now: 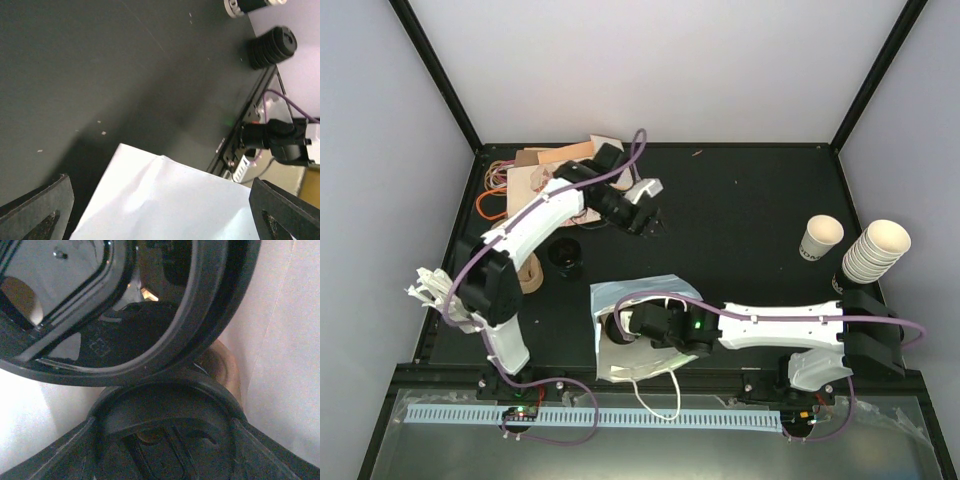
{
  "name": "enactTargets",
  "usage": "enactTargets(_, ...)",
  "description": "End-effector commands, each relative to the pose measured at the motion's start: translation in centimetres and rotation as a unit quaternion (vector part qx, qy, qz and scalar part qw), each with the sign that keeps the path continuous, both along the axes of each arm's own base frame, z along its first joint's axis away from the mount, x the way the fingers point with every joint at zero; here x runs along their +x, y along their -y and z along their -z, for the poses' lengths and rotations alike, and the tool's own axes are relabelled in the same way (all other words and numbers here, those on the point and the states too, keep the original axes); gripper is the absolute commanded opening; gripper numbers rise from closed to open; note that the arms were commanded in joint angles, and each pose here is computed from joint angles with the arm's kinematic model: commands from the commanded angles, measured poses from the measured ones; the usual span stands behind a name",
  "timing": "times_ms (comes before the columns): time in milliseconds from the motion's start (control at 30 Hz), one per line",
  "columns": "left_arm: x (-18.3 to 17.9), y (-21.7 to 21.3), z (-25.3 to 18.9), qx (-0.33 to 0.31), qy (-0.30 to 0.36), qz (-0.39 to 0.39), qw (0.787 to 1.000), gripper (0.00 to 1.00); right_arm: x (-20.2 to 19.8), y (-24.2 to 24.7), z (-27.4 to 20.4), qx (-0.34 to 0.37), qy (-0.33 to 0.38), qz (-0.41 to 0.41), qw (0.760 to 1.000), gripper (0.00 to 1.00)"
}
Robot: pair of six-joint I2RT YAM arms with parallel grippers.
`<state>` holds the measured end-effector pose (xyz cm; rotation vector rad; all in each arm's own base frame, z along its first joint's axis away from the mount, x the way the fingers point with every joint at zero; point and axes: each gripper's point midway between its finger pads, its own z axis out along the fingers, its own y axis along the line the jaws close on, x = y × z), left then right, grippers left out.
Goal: Pack the takeout coffee
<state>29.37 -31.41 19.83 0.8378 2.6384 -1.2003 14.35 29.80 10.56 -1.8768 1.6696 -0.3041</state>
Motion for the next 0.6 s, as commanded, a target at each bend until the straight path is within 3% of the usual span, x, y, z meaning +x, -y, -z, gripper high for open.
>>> enactTargets(0, 1.9, -2.4, -6.1, -0.013, 0.085, -0.064, 0.994, 0.99, -1.2, 2.4, 2.4, -0.062, -0.051, 0.004, 0.997, 0.63)
enactTargets(67, 2.1, -3.4, -7.6, -0.014, 0.110, -0.084, 0.990, 0.99, -1.0, 2.4, 2.2, -0.062, -0.050, 0.005, 0.997, 0.64)
enactTargets(100, 1.9, -3.8, -8.3, -0.017, 0.118, -0.089, 0.989, 0.99, -0.9, 2.4, 2.1, -0.062, -0.050, 0.005, 0.997, 0.70)
enactTargets(133, 1.6, -4.1, -8.9, -0.021, 0.124, -0.091, 0.988, 0.99, -0.8, 2.3, 2.0, -0.063, -0.048, 0.005, 0.997, 0.84)
enactTargets(233, 0.7, -4.8, -10.2, -0.029, 0.138, -0.094, 0.986, 0.99, -1.1, 2.3, 1.9, -0.064, -0.059, 0.001, 0.996, 0.99)
enactTargets(567, -1.9, -6.5, -12.2, -0.035, 0.148, -0.101, 0.983, 0.99, -0.4, 1.8, 0.0, -0.053, -0.043, 0.010, 0.998, 1.00)
